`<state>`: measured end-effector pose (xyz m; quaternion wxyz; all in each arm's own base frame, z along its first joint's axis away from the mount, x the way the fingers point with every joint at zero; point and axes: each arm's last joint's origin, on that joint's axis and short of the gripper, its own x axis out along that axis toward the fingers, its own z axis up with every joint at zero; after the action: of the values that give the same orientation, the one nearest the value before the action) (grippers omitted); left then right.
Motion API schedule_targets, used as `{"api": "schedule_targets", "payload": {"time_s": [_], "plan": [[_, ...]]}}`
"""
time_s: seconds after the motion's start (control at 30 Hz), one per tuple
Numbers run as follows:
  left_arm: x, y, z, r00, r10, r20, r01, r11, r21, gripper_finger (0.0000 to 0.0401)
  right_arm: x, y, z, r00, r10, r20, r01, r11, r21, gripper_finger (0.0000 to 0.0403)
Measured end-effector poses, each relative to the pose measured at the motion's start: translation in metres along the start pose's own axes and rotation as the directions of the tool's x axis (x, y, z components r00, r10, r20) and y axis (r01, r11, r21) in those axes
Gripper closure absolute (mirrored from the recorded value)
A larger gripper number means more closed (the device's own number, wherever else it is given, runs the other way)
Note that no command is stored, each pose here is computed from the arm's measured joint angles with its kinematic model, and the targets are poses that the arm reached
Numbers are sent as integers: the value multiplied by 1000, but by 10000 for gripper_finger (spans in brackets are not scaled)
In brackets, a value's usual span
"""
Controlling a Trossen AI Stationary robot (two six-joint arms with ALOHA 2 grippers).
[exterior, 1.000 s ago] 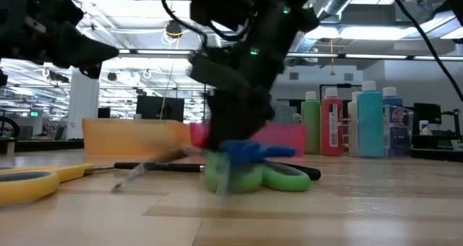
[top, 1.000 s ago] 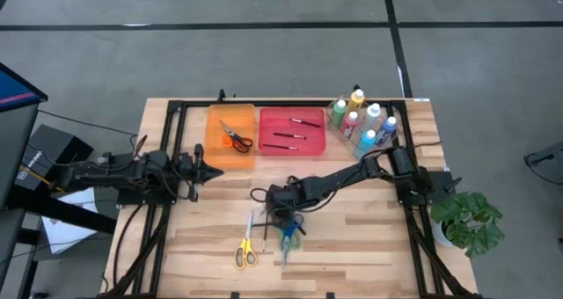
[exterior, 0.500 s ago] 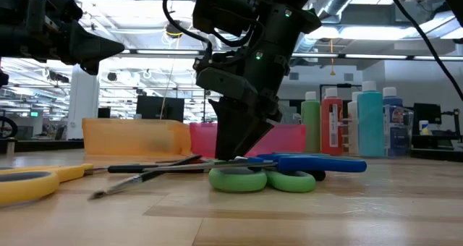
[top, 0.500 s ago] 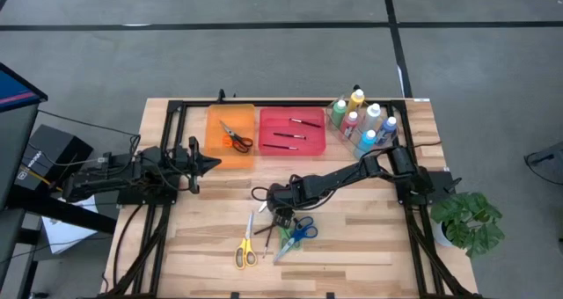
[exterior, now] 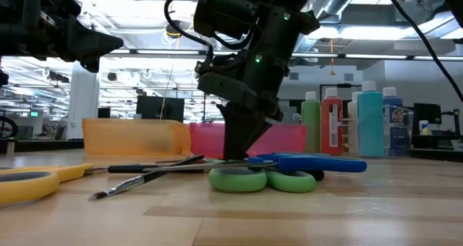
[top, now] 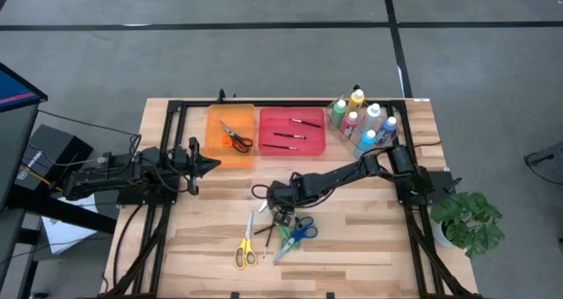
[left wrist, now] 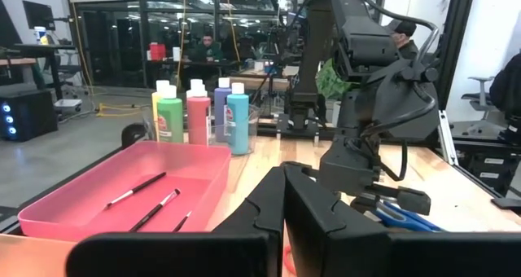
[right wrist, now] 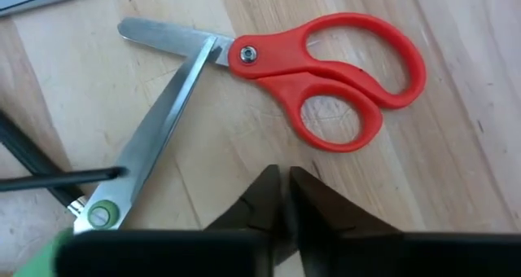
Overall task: Pick & Place Paint Supplies
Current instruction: Put the black paintbrush into the pink bin
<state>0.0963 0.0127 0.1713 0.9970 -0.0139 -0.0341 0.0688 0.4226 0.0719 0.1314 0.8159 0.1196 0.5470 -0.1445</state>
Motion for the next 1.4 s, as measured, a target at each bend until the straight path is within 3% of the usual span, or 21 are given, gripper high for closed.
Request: {"api": "schedule_targets", "payload": {"time_s": [0.1, 0.63, 0.83, 1.4], "plan": [[0, 0, 0, 1000, 0, 1, 0, 1000, 0, 399, 0, 0, 0, 1000, -18, 12, 18, 1000, -8, 397], [0, 0, 0, 1000, 0, 1, 0, 1000, 0, 399, -20, 12, 18, 998, -8, 61, 14, 995, -98, 401], [0, 0, 0, 1000, 0, 1, 0, 1000, 0, 399, -39, 20, 29, 992, -66, 104, 82, 985, -154, 402], [0, 0, 0, 1000, 0, 1, 0, 1000, 0, 399, -84, 55, 48, 965, 2, 263, 77, 955, -287, 403]]}}
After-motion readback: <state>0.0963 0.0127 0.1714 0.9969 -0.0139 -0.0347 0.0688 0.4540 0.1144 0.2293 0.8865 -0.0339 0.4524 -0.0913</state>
